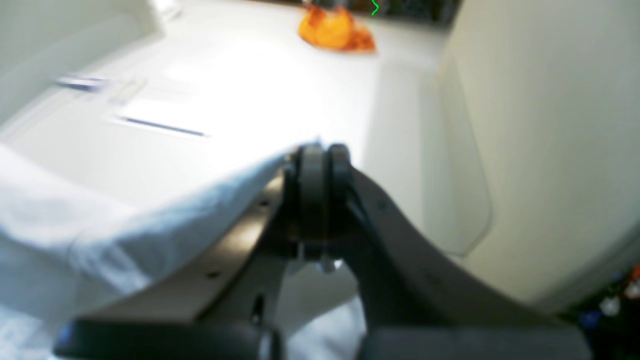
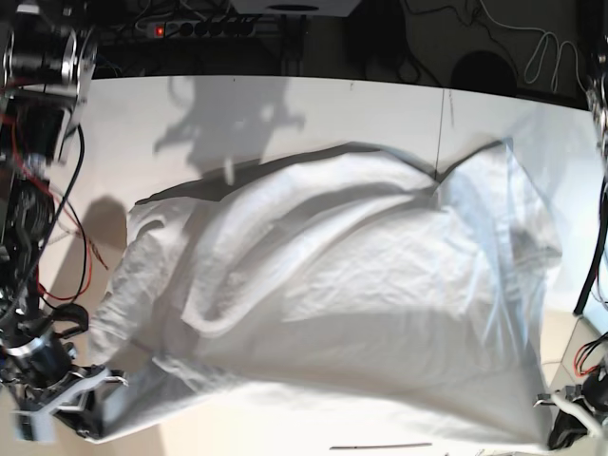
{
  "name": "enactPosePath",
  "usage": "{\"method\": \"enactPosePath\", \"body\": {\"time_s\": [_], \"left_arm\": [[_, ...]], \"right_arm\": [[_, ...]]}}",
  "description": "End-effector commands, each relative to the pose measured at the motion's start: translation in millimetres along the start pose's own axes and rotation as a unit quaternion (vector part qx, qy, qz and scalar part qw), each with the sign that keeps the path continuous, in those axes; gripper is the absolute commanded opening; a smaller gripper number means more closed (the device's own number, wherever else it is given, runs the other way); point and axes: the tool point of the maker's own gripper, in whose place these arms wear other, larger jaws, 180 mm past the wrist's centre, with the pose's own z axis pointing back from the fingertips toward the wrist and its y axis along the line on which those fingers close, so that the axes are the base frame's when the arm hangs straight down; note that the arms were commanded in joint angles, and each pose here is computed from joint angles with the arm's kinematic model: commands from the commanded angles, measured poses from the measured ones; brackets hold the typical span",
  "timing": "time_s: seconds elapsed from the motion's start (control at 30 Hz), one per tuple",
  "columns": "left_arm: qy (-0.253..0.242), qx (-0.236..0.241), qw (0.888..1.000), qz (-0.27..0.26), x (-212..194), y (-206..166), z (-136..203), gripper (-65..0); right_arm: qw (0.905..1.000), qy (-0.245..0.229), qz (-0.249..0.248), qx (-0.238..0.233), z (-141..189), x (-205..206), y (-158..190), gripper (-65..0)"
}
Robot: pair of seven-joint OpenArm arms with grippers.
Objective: Layout the t-shirt on the table in an organized manner, then fold the t-shirt properly
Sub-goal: 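Lay the t-shirt flat on the table and open both grippers, then grasp the t-shirt edges again with both grippers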
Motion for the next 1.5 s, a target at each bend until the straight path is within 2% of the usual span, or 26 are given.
{"method": "enactPosePath", "body": {"time_s": [0.0, 0.17, 0.2, 0.27, 0.3, 0.33, 0.37, 0.4, 0.53, 0.73, 0.87, 0.97, 1.07, 1.13, 1.3, 1.47], "left_arm": [[-0.047, 0.009, 0.999, 0.007, 29.2, 7.9, -9.9, -65.0], [-0.049, 0.012, 0.998, 0.026, 5.9, -2.9, -60.4, -65.0], [-0.046, 0.011, 0.998, 0.028, 0.6, -6.9, -66.7, -65.0], [-0.037, 0.008, 0.999, 0.037, -10.0, -15.2, -75.4, -62.9], [-0.033, 0.006, 0.999, 0.041, -12.8, -19.2, -78.3, -53.8], [-0.029, 0.005, 0.999, 0.043, -15.5, -22.1, -80.0, -45.3], [-0.028, 0.008, 0.999, 0.044, -16.1, -22.8, -80.9, -39.1], [-0.027, 0.022, 0.998, 0.044, -16.3, -18.4, -81.0, -36.2], [-0.015, 0.071, 0.997, 0.041, -21.6, 5.0, -76.7, -35.8], [0.048, 0.088, 0.994, 0.036, -44.7, 29.8, -65.1, -35.8], [0.093, 0.047, 0.993, 0.059, -64.2, 30.1, -54.4, -35.8], [0.112, -0.015, 0.988, 0.108, -81.7, 17.6, -41.7, -35.8], [0.115, -0.1, 0.973, 0.172, -98.5, -9.5, -24.9, -35.8], [0.129, -0.105, 0.959, 0.228, -118.5, -14.4, -14.4, -35.9], [0.157, -0.135, 0.91, 0.359, -154.8, -33.4, 17.5, -35.9], [0.185, -0.202, 0.874, 0.401, -163.8, -58.4, 59.2, -35.9]], "right_arm": [[0.9994, -0.03, -0.006, -0.014, -13.3, 23.5, -11.1, -65.0], [0.9971, 0.029, -0.069, -0.015, -70.5, -7.5, -17.0, -65.0], [0.9965, 0.038, -0.073, -0.014, -76.1, -11.3, -15.9, -59.0], [0.9961, 0.046, -0.074, -0.013, -81.8, -15.9, -13.4, -41.5], [0.9963, 0.043, -0.073, -0.013, -82.3, -15.2, -12.3, -36.4], [0.9965, 0.038, -0.073, -0.013, -82.7, -13.8, -11.4, -35.1], [0.9966, 0.038, -0.073, -0.013, -82.4, -13.5, -11.3, -35.2], [0.9967, 0.036, -0.072, -0.012, -82.2, -12.5, -11.3, -35.2], [0.9969, 0.035, -0.07, -0.013, -81.6, -9.7, -12.0, -35.3], [0.9947, 0.075, -0.071, -0.005, -79.7, -24.2, -8.9, -37.3], [0.9929, 0.091, -0.074, 0.02, -70.8, -36.3, 3.1, -46.4], [0.993, 0.092, -0.062, 0.04, -52.8, -42.1, 14.0, -46.7], [0.9935, 0.085, -0.036, 0.066, -23.9, -45.5, 25.1, -46.7], [0.9927, 0.085, -0.02, 0.083, -1.0, -49.2, 31.4, -46.7], [0.986, 0.122, 0.022, 0.111, 57.5, -70.2, 43.9, -46.6], [0.9746, 0.168, 0.03, 0.145, 108.4, -104.5, 56.8, -46.6]]}}
